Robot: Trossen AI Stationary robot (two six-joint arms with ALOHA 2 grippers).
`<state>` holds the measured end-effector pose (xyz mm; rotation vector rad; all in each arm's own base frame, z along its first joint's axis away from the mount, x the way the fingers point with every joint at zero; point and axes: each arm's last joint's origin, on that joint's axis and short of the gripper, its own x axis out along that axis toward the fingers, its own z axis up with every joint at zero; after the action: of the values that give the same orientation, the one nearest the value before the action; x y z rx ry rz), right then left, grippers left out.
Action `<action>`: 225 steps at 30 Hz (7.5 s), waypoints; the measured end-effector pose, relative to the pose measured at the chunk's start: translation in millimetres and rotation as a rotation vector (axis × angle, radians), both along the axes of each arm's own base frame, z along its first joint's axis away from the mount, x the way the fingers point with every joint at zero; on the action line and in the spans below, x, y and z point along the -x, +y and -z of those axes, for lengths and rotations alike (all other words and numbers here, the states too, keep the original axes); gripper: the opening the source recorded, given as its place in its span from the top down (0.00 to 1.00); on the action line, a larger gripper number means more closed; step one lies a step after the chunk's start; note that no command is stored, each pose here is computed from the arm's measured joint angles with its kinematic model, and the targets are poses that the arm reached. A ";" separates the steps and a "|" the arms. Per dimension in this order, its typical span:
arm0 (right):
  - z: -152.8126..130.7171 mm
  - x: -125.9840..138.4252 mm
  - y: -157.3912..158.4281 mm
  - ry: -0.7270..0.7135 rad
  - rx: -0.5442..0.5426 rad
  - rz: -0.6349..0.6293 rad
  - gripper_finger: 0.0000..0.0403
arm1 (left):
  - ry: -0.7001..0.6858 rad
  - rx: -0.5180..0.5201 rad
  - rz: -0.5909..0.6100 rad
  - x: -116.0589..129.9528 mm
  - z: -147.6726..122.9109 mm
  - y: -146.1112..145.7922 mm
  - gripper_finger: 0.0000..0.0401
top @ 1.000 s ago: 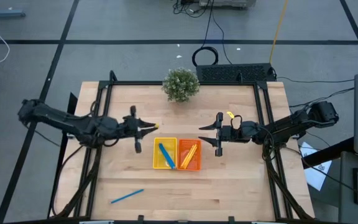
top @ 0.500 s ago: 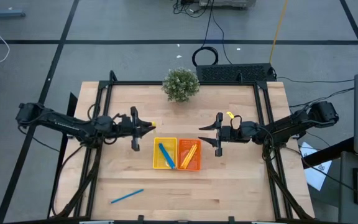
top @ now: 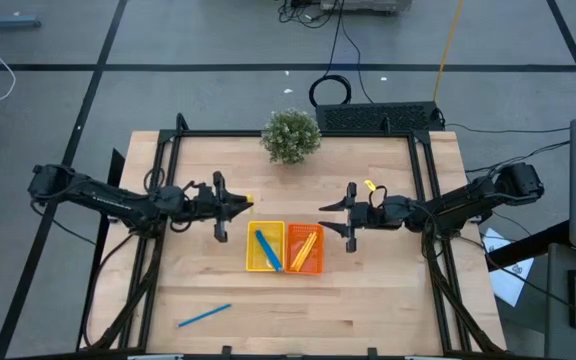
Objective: Sort pens & pencils
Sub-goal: Put the yellow pen into the orange bin, then put the blue pencil into the yellow bin
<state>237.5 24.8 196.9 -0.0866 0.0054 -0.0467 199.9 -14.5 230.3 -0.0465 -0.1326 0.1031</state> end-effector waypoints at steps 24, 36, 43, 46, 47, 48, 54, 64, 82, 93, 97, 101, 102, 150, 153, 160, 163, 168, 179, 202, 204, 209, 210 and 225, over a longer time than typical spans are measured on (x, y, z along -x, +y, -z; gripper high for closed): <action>17.9 -82.7 -7.8 0.038 -0.089 0.014 0.61 | 0.021 -0.060 0.053 -82.8 9.9 -6.1 0.92; 16.3 -83.2 -8.0 0.017 -0.145 -0.022 0.61 | -0.055 -0.063 0.102 -81.5 2.8 -7.6 0.92; 15.9 -83.5 -10.8 0.016 -0.157 -0.018 0.61 | -0.081 -0.059 0.111 -81.3 0.1 -7.6 0.92; 15.8 -83.5 -10.4 0.014 -0.172 -0.020 0.61 | -0.083 -0.061 0.107 -81.3 -0.3 -7.5 0.92; 15.9 -83.5 -10.3 0.015 -0.176 -0.021 0.61 | -0.083 -0.061 0.102 -81.4 -0.4 -6.9 0.92; 15.8 -83.5 -10.4 0.014 -0.178 -0.021 0.61 | -0.084 -0.059 0.101 -81.5 -0.4 -6.5 0.92; 15.8 -83.5 -12.1 0.013 -0.190 -0.014 0.61 | -0.102 -0.060 0.085 -81.3 -2.2 -4.5 0.92; 16.1 -83.5 -11.8 0.016 -0.181 -0.017 0.61 | -0.080 -0.063 0.088 -115.8 12.4 -7.2 0.92; 18.1 -83.4 -11.7 0.039 -0.152 -0.017 0.69 | -0.043 -0.084 0.037 -106.7 5.4 -6.2 0.92; 18.4 -83.4 -11.7 0.043 -0.144 -0.018 0.95 | -0.037 -0.072 0.032 -106.8 6.0 -6.2 0.92; 19.8 -83.3 -11.7 0.055 -0.148 -0.018 0.95 | -0.018 -0.069 0.037 -107.2 7.9 -6.0 0.86; 16.4 -81.7 -11.8 0.058 -0.154 -0.017 0.95 | 0.042 -0.070 0.032 -106.0 10.0 -2.4 0.70; 13.6 -80.5 -11.8 0.059 -0.154 -0.016 0.95 | 0.061 -0.065 0.031 -103.9 7.9 -0.9 0.66; 4.1 -1.7 -15.8 0.097 -0.084 -0.006 0.95 | -0.005 -0.017 -0.041 52.7 2.5 7.6 0.40; 6.8 -1.2 -11.4 0.128 -0.027 -0.025 0.95 | -0.005 -0.018 -0.041 52.7 2.5 7.6 0.40; 0.6 -8.2 14.8 0.218 0.195 -0.072 0.95 | -0.004 -0.018 -0.041 52.7 2.6 7.6 0.40; 4.4 -14.1 23.7 0.304 0.288 -0.048 0.95 | -0.004 -0.018 -0.041 52.7 2.6 7.6 0.40; 16.3 -31.5 32.5 0.414 0.440 -0.089 0.95 | -0.001 -0.018 -0.041 52.5 2.9 7.6 0.40; 38.3 -53.5 37.1 0.608 0.534 -0.137 0.92 | 0.012 -0.019 -0.041 52.3 4.1 7.6 0.40; 42.5 -50.8 30.6 0.672 0.445 -0.101 0.87 | 0.019 -0.039 -0.044 52.3 4.5 7.6 0.40; 45.1 -48.7 30.1 0.706 0.452 -0.107 0.87 | 0.019 -0.040 -0.044 52.3 4.5 7.6 0.40; 47.7 -46.1 30.1 0.742 0.439 -0.110 0.87 | 0.019 -0.044 -0.045 52.3 4.5 7.6 0.40; 47.7 -46.1 30.2 0.741 0.440 -0.110 0.87 | 0.019 -0.044 -0.045 52.3 4.5 7.6 0.40; 32.5 -64.5 25.5 0.491 0.391 -0.050 0.99 | 0.011 -0.044 -0.046 52.4 3.6 7.7 0.40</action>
<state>302.1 50.3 164.4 -0.4879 0.4861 0.0254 147.5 -6.8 226.7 0.0008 -0.1254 0.1461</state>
